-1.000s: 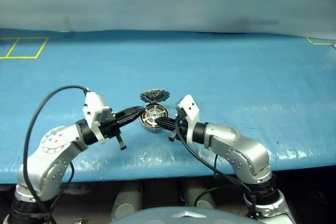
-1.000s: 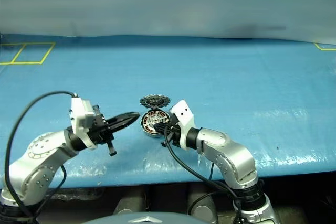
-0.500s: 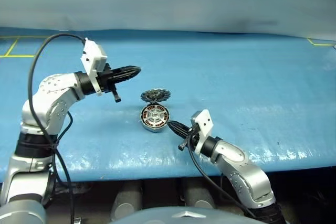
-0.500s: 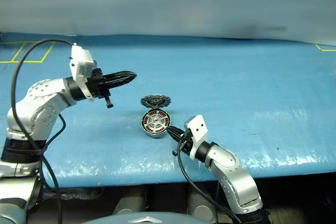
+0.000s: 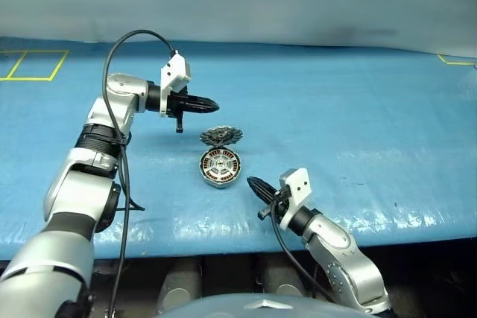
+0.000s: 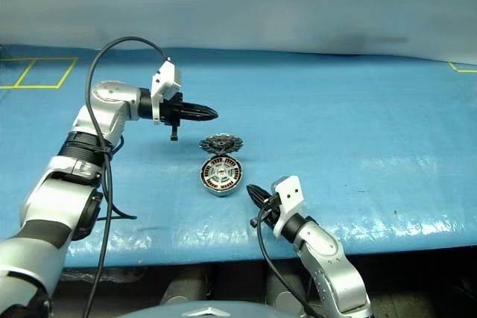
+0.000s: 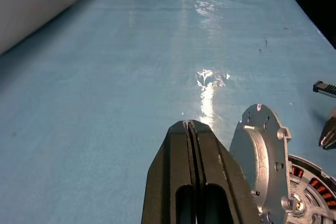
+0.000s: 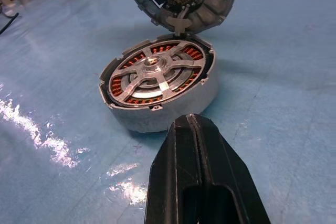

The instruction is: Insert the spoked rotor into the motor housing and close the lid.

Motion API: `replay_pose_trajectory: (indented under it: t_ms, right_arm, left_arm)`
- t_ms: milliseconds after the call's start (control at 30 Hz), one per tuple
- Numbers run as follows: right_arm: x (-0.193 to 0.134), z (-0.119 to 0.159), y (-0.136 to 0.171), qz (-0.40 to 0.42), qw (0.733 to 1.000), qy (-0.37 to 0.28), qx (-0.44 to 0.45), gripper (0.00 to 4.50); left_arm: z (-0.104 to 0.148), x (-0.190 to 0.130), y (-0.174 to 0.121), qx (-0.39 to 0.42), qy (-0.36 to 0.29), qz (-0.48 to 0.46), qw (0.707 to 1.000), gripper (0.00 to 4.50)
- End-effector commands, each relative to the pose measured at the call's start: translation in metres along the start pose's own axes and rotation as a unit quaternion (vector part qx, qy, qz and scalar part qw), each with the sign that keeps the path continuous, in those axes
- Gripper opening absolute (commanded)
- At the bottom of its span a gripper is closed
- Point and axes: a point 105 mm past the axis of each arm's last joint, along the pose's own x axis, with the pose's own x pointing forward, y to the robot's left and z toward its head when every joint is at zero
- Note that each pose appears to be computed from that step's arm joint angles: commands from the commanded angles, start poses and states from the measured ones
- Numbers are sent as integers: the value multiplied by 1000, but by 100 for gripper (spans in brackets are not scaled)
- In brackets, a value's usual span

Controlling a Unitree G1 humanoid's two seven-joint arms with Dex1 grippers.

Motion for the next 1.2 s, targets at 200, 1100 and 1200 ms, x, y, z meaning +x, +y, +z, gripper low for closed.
replay_pose_trajectory:
  t_ms: [200, 1100, 1200]
  right_arm:
    - [-8, -6, -8, -51, 998, -27, -11, 0]
    - [-2, -11, -16, -69, 998, -6, -8, 0]
    - [0, -10, -15, -65, 998, -2, 3, 0]
  left_arm:
    - [0, 11, -5, -1, 9, -57, 998, 4]
    - [-42, 27, -44, -43, 52, -151, 986, 4]
    - [-50, 26, -48, -47, 61, -154, 985, 4]
